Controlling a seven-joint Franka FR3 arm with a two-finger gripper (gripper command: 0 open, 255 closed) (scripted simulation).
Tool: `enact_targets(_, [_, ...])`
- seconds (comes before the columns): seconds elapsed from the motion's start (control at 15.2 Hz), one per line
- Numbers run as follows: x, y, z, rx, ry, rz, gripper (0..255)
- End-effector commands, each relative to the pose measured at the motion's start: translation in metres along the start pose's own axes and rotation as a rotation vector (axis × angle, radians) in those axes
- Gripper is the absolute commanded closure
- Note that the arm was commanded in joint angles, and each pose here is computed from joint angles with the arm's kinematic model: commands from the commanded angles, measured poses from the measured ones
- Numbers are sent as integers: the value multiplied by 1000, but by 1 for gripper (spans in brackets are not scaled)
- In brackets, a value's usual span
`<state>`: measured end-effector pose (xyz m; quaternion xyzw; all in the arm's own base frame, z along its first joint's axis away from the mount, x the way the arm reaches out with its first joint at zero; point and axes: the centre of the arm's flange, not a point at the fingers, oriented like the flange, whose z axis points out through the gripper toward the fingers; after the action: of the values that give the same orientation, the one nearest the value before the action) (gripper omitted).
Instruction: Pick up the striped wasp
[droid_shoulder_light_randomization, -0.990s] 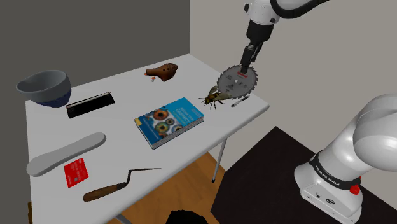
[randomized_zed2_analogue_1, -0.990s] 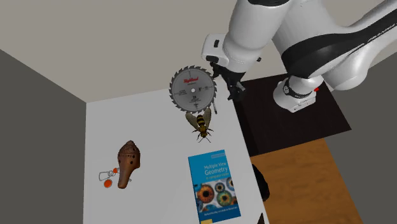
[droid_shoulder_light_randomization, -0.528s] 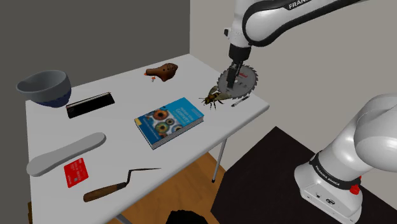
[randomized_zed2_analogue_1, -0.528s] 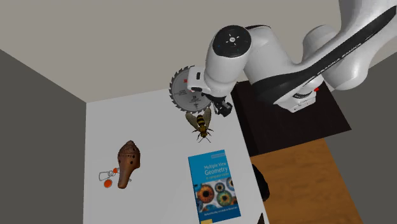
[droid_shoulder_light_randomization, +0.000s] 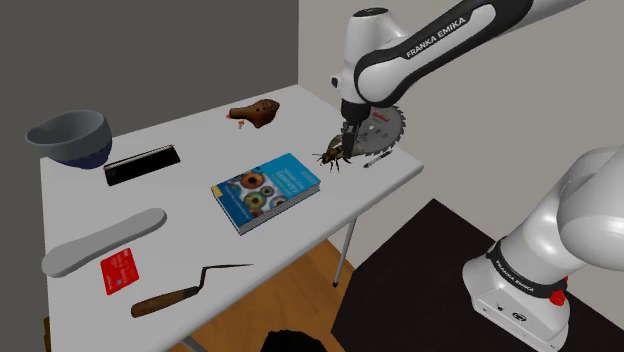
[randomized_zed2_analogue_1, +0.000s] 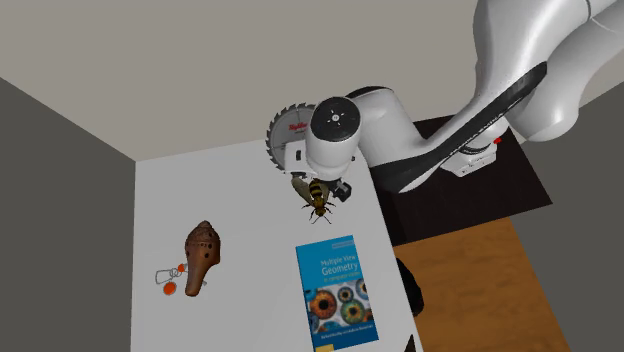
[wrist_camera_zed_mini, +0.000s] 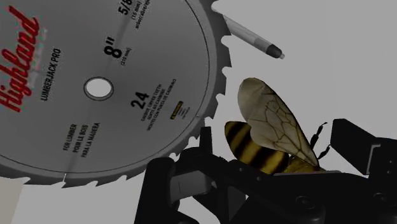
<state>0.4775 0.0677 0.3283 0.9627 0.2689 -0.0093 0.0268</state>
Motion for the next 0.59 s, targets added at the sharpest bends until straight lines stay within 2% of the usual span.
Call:
enact_targets(0.0, [0,-1,11,0,0,-2,0])
enact_targets(0.2, [1,-2,29,0,0,-2,0])
enact_targets(0.33, [1,-2,29,0,0,-2,0])
enact_targets(0.4, [1,-2,30,0,0,-2,255])
enact_targets(0.53, [1,-3,30,0,0,-2,255])
